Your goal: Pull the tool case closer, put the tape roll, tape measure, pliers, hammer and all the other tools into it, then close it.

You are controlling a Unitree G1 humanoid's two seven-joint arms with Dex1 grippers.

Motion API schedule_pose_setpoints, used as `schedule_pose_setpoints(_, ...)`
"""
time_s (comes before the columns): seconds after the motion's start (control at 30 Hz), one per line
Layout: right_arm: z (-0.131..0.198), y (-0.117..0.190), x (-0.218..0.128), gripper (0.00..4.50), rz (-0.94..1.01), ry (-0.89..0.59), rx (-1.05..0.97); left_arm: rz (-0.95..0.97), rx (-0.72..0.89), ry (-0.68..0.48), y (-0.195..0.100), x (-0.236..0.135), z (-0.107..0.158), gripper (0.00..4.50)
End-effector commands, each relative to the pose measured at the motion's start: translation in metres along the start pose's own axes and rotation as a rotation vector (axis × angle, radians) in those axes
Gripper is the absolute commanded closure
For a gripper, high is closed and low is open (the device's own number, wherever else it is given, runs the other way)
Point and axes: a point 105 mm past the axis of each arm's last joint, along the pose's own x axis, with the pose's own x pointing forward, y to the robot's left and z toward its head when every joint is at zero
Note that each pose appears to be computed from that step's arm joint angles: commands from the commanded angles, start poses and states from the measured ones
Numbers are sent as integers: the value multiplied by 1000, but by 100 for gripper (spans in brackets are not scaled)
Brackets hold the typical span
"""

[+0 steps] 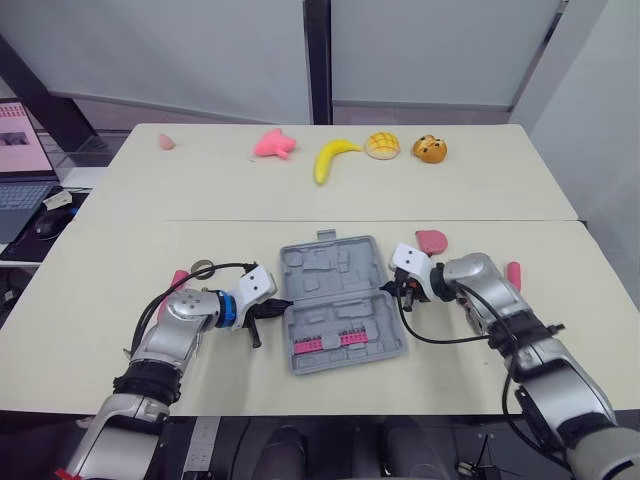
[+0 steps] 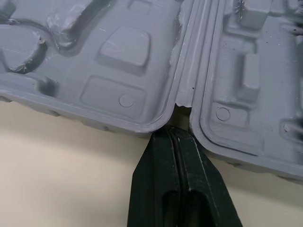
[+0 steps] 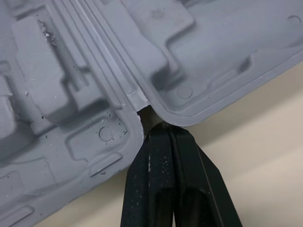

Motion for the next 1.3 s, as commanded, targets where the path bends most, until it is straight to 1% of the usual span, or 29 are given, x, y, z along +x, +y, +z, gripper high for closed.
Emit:
schedule_pose_setpoints(0.03,13,13,-14,446,-5,-63,32,-39,69,-35,-2,6,16,450)
schedule_pose_setpoints(0.2,5,32,-22,446,-25,-68,109,-87,100,-30,-8,7,18,450)
schedule_pose_setpoints(0.47,-1,61,-26,446,-17,-61,178,-186,117,7,-33,-2,8,450)
schedule_pose_setpoints(0.83,-11,96,-27,446,41,-32,239,-200,96,45,-45,-16,-3,450)
schedule_pose_setpoints(1.3,-17,103,-25,446,53,-12,250,-242,86,86,-55,-21,-9,450)
